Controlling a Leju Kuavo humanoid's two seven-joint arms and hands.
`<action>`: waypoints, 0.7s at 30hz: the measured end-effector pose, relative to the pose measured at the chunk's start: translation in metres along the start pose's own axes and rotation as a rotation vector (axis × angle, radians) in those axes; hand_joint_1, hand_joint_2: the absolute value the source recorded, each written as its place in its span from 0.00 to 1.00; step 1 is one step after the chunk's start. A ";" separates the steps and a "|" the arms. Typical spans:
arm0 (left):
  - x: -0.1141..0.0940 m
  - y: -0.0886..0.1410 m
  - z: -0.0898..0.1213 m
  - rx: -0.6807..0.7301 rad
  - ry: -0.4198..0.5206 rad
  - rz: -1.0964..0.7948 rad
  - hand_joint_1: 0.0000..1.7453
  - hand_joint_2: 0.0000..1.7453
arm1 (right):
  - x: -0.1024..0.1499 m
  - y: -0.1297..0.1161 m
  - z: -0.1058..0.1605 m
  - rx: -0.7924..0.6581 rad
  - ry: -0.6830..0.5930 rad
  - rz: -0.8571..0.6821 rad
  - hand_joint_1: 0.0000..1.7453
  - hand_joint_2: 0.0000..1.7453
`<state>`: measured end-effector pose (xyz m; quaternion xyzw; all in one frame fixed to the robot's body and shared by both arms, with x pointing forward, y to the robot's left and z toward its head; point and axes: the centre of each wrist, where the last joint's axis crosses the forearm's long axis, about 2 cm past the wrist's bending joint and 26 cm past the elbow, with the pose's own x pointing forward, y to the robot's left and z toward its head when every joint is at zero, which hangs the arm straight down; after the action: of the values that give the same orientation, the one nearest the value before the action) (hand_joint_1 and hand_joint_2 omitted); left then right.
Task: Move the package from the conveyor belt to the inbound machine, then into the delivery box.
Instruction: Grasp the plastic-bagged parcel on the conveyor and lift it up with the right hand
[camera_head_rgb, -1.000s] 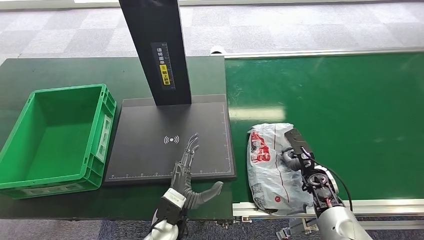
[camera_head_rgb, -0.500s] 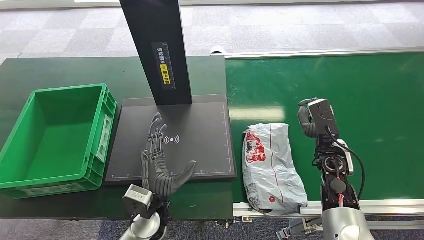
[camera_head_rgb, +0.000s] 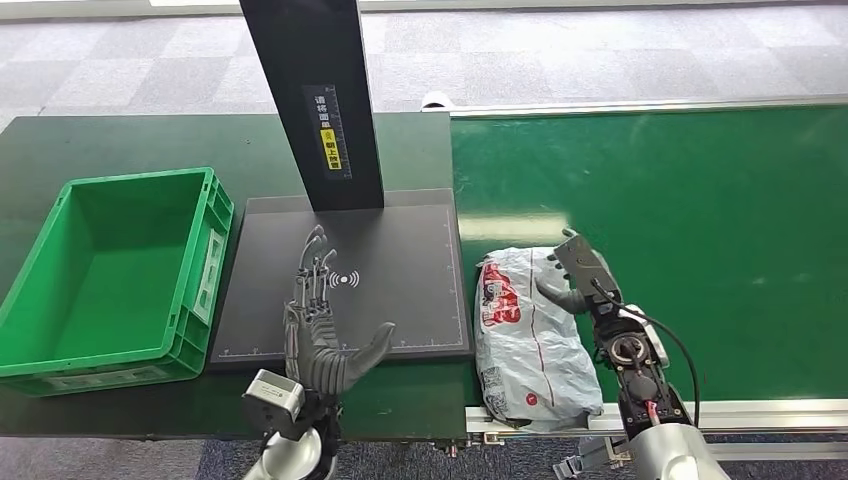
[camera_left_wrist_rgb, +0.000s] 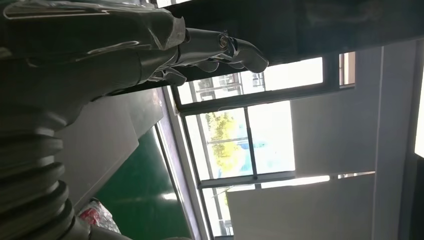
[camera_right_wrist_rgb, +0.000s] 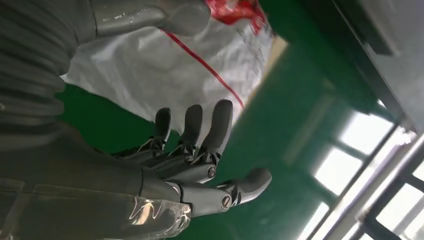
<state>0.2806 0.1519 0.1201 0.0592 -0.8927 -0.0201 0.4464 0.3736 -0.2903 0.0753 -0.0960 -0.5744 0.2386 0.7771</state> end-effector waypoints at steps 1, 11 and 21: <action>0.000 -0.001 0.000 -0.002 0.002 0.004 0.00 1.00 | -0.006 0.007 0.001 0.024 0.027 -0.002 0.00 1.00; -0.001 -0.011 0.003 -0.035 0.017 0.024 0.00 1.00 | -0.034 0.046 0.011 0.178 0.191 -0.001 0.00 1.00; 0.000 -0.017 0.005 -0.050 0.028 0.032 0.00 1.00 | -0.035 0.056 0.012 0.239 0.226 -0.006 0.00 1.00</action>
<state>0.2779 0.1346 0.1155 0.0339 -0.8864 -0.0344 0.4604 0.3397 -0.2602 0.0254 -0.0272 -0.4511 0.2907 0.8433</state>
